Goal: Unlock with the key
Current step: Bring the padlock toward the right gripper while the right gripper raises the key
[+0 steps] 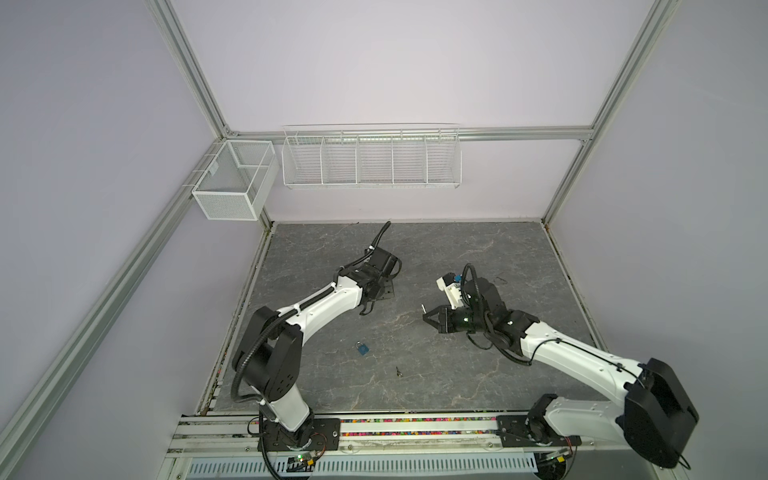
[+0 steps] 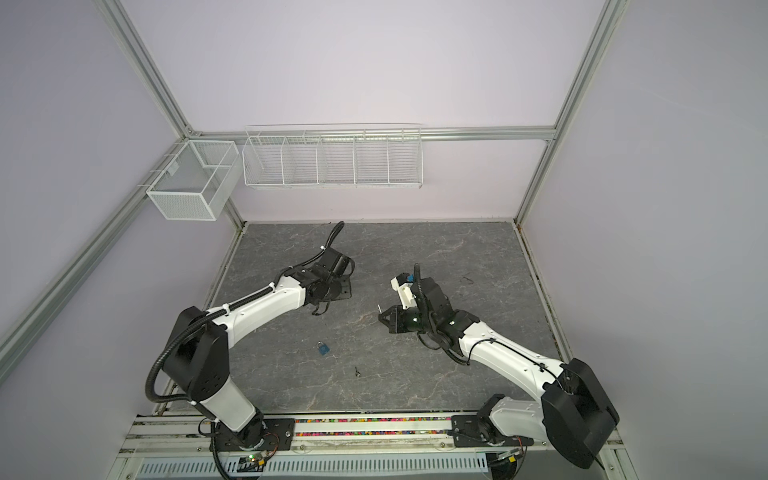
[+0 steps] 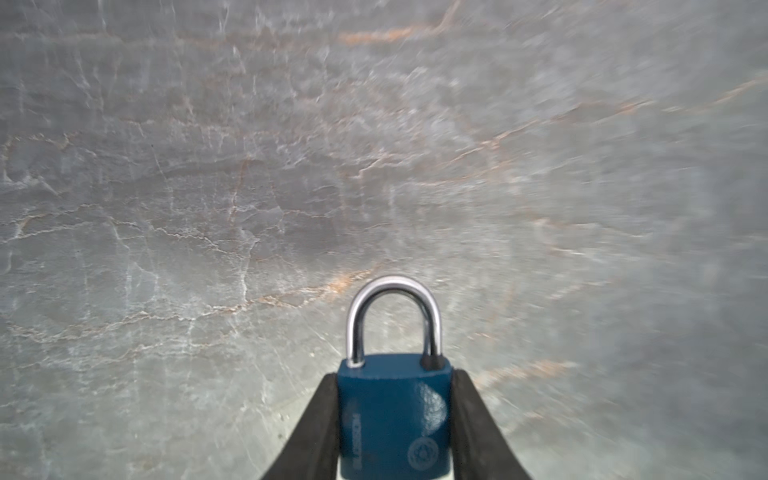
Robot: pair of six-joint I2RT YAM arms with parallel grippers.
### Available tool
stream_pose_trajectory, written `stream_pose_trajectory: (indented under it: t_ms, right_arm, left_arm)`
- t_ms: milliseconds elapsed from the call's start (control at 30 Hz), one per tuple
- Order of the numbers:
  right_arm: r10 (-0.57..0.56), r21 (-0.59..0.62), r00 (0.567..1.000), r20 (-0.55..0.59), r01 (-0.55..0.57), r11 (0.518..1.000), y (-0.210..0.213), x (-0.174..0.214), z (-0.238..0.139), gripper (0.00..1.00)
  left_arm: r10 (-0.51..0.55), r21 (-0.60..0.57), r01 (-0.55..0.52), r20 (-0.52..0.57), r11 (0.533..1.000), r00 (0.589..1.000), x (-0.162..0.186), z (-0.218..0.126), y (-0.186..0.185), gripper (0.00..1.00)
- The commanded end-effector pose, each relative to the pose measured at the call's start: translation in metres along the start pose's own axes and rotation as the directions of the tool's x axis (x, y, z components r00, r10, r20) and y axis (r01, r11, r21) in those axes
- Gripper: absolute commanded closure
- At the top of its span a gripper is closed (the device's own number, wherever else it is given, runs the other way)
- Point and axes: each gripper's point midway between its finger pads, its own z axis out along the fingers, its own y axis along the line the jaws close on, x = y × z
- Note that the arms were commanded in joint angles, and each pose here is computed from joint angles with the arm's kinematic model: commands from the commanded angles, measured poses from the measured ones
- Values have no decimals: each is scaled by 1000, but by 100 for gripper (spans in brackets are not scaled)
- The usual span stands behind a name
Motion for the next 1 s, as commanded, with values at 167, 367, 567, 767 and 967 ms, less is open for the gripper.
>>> stream_pose_trajectory:
  t_ms: [167, 367, 567, 767, 967]
  right_arm:
    - [118, -67, 991, 55, -115, 991, 27, 3, 16, 94]
    - [143, -121, 986, 88, -132, 984, 56, 8, 23, 94]
    - [171, -165, 978, 122, -149, 975, 75, 2, 25, 94]
    - [201, -132, 965, 167, -180, 975, 68, -5, 21, 94]
    - [205, -130, 963, 173, -184, 974, 69, -8, 23, 94]
  left_arm:
    - [-86, 258, 58, 99, 964, 991, -16, -71, -54, 100]
    - [-101, 305, 52, 147, 951, 984, -15, -111, -65, 100]
    - [-90, 278, 44, 155, 960, 984, -6, -125, -66, 100]
    - [-45, 228, 2, 182, 974, 982, 2, -133, -67, 100]
    - [-49, 219, 7, 187, 976, 981, 4, -136, -62, 100]
